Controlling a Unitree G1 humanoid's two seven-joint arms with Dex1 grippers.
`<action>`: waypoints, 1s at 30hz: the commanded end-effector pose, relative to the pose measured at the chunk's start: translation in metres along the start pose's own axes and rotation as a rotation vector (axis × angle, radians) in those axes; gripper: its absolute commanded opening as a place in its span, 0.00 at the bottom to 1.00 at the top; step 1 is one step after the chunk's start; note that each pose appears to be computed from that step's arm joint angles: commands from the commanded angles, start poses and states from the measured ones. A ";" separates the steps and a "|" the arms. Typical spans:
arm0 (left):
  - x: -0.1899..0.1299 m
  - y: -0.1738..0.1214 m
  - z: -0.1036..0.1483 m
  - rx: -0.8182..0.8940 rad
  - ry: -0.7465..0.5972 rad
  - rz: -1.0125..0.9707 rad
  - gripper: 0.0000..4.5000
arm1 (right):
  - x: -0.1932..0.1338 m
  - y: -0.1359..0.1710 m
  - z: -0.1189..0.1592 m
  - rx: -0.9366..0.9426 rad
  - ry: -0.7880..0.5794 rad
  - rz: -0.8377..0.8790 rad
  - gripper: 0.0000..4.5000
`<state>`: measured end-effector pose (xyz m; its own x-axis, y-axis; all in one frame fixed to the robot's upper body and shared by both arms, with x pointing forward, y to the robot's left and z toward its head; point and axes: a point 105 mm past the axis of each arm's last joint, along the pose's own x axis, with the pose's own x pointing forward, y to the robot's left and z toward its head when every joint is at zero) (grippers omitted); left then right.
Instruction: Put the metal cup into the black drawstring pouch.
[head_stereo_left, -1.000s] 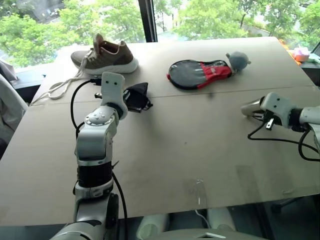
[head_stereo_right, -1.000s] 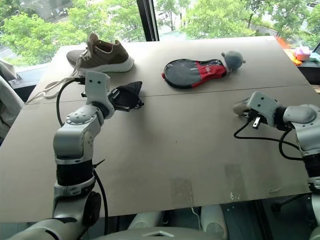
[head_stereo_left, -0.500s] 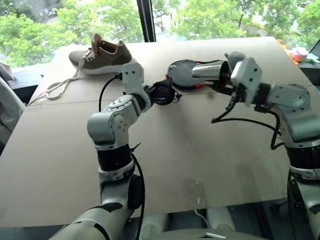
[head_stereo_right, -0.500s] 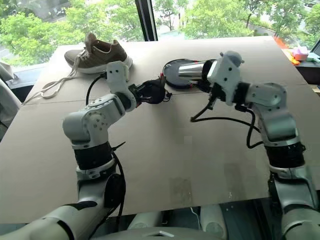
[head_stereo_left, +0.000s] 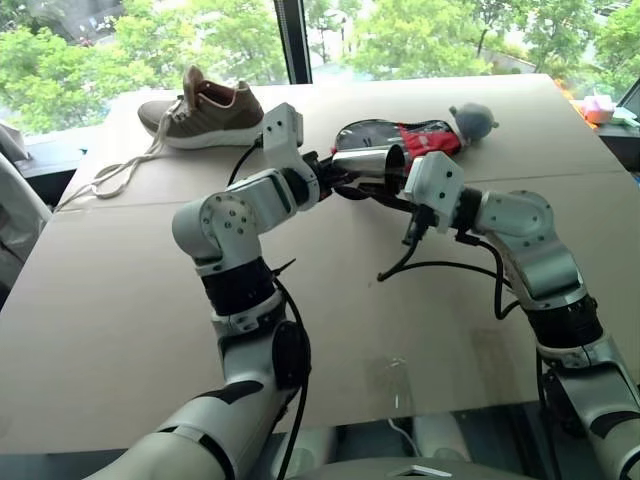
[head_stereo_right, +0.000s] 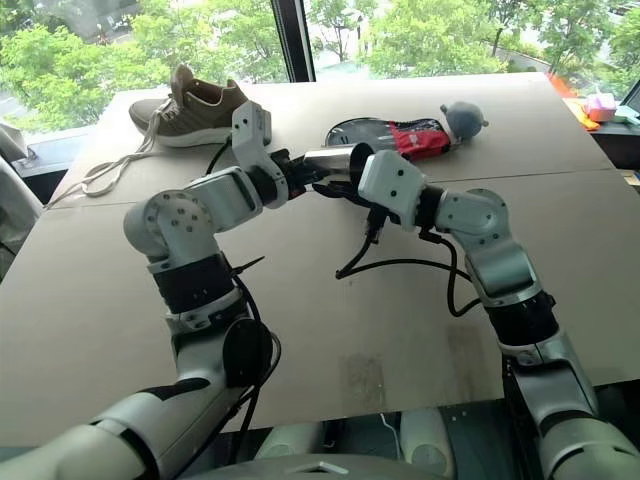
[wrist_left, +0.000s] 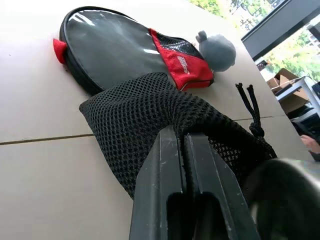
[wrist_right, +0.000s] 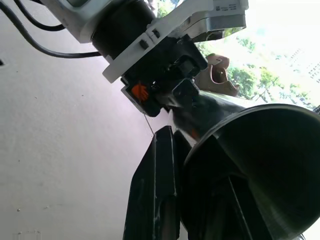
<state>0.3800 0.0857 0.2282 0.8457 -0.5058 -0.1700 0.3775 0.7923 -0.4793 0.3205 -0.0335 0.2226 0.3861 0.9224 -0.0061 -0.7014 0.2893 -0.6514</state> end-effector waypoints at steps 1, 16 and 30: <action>-0.002 -0.020 0.009 -0.035 -0.005 -0.090 0.00 | 0.005 -0.005 0.008 -0.064 -0.022 -0.029 0.01; -0.008 -0.049 -0.003 -0.141 0.059 -0.280 0.00 | 0.003 0.004 -0.065 -0.481 0.305 0.058 0.01; -0.009 -0.049 -0.011 -0.166 0.074 -0.306 0.00 | 0.004 -0.054 -0.031 0.673 -0.375 -0.583 0.01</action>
<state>0.3547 0.0562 0.2449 0.7001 -0.7114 -0.0613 0.5128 0.5607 -0.6501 0.3809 -0.0339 0.2043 0.6624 0.6499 0.3726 -0.6904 0.7226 -0.0331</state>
